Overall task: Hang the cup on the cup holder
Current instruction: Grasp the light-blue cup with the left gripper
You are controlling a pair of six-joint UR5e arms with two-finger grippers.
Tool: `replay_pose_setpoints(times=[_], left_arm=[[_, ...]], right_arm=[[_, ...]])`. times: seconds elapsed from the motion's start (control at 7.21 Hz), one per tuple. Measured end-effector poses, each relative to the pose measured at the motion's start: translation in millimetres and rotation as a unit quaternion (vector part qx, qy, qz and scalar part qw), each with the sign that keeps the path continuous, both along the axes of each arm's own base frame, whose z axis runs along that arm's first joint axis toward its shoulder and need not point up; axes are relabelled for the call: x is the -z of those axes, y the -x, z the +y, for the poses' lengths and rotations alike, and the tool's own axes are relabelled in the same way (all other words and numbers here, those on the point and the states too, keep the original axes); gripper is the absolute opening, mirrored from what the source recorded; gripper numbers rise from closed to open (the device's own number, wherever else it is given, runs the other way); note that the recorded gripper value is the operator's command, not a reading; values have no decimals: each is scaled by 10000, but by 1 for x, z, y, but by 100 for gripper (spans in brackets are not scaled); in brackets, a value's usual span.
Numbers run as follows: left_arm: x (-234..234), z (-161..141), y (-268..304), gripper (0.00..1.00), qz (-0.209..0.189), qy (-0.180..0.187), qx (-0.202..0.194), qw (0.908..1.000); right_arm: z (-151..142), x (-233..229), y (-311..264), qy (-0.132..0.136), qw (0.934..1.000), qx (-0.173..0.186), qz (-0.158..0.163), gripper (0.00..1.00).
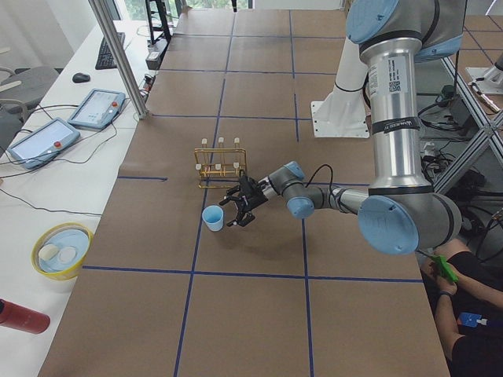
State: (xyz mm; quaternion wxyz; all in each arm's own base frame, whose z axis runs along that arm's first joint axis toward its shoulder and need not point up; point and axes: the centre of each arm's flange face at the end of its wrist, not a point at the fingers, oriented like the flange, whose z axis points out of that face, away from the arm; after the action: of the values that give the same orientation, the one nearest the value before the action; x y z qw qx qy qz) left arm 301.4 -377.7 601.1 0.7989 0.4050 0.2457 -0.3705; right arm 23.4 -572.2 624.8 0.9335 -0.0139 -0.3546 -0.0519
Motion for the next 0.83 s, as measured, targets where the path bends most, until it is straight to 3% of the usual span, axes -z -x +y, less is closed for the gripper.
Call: replay_pose_setpoints(times=[0.83], left_arm=[[-22,-21,-34,100,-263,-222,331,9989]], right_arm=[[0,0,0,0,10000,-1,0,100]])
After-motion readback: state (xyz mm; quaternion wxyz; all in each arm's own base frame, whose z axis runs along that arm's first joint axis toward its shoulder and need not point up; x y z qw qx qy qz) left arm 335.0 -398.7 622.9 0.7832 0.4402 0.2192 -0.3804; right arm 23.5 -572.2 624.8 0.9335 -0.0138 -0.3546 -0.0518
